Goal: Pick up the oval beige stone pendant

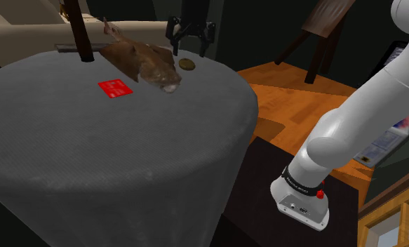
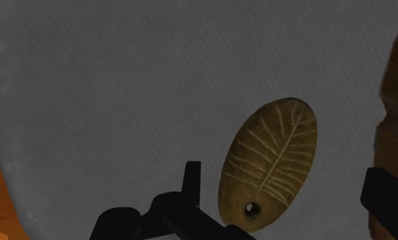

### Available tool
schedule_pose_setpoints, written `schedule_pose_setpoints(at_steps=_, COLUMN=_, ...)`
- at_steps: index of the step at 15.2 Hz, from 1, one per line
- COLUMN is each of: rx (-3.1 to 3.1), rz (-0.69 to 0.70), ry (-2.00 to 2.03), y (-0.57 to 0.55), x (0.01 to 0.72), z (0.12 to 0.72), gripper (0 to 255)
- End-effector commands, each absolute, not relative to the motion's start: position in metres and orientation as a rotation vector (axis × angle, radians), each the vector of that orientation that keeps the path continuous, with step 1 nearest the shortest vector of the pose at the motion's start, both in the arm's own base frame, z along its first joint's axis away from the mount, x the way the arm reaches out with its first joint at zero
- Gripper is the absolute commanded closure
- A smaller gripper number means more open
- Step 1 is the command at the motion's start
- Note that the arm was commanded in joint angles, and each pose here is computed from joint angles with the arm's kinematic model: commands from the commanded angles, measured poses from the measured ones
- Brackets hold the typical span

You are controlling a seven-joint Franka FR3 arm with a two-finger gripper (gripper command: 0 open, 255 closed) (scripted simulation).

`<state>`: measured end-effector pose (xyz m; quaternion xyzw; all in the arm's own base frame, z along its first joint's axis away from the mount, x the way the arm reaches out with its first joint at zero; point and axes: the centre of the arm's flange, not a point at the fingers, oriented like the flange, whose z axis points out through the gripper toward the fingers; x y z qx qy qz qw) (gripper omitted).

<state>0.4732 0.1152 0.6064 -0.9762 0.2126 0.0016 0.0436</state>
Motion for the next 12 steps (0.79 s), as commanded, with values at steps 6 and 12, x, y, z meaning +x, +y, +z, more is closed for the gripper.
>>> schedule_pose_setpoints(at_steps=6, rx=-2.984, rz=0.007, ry=0.650, y=0.117, x=0.474, z=0.581, gripper=0)
schedule_pose_setpoints(at_steps=12, rx=-2.984, rz=0.007, ry=0.650, y=0.116, x=0.475, z=0.581, gripper=255)
